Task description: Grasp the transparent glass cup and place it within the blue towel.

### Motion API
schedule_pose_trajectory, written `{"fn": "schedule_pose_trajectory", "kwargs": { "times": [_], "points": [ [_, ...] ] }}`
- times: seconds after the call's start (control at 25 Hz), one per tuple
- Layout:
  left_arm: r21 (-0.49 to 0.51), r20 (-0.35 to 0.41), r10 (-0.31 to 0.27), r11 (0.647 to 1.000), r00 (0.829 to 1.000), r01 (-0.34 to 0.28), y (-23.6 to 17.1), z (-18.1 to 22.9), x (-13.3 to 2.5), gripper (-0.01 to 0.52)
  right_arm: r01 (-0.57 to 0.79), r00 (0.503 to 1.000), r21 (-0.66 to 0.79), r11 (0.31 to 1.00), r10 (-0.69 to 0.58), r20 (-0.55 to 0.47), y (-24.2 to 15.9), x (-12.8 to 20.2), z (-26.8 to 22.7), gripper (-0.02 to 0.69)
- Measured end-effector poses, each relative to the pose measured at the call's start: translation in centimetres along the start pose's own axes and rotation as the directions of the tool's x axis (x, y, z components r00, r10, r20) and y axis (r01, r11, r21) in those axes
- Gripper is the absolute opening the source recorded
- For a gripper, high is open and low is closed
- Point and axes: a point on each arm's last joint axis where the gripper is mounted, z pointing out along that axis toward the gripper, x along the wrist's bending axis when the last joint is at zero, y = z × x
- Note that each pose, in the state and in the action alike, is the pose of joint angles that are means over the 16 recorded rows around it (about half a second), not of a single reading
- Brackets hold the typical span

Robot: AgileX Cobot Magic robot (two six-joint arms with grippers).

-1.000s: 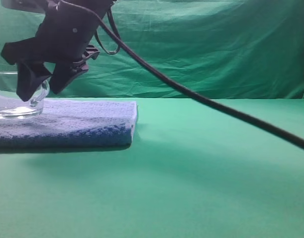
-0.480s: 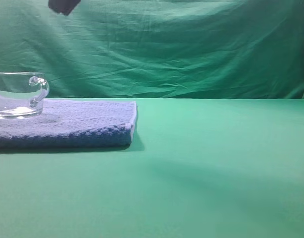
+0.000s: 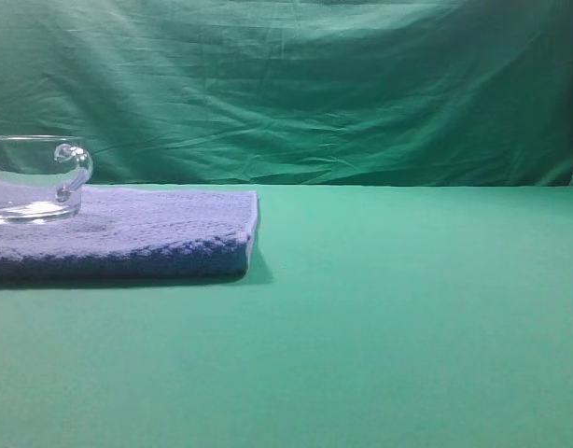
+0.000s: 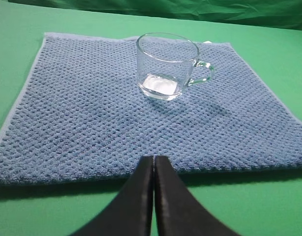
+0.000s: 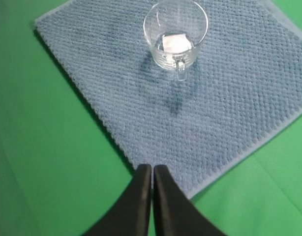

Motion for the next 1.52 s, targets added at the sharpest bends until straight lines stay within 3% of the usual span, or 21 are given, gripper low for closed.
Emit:
{"fn": "schedule_pose_trajectory", "kwargs": {
  "times": [0.48, 1.04, 1.28, 1.52],
  "points": [
    [0.000, 0.000, 0.000, 1.000, 1.000, 0.000, 0.0, 0.0, 0.0, 0.000, 0.003, 0.999, -0.169, 0.986, 0.004, 0.039, -9.7, 1.2, -5.4, 0.000],
    [0.000, 0.000, 0.000, 1.000, 1.000, 0.000, 0.0, 0.0, 0.0, 0.000, -0.038, 0.978, -0.319, 0.947, 0.101, 0.185, -11.8, 0.3, -9.8, 0.000],
    [0.000, 0.000, 0.000, 1.000, 1.000, 0.000, 0.0, 0.0, 0.0, 0.000, -0.083, 0.921, -0.405, 0.911, 0.225, 0.318, -13.5, -0.8, -11.6, 0.000],
    [0.000, 0.000, 0.000, 1.000, 1.000, 0.000, 0.0, 0.0, 0.0, 0.000, -0.104, 0.806, -0.485, 0.868, 0.359, 0.470, -17.2, -1.3, -12.4, 0.000]
  ]
}}
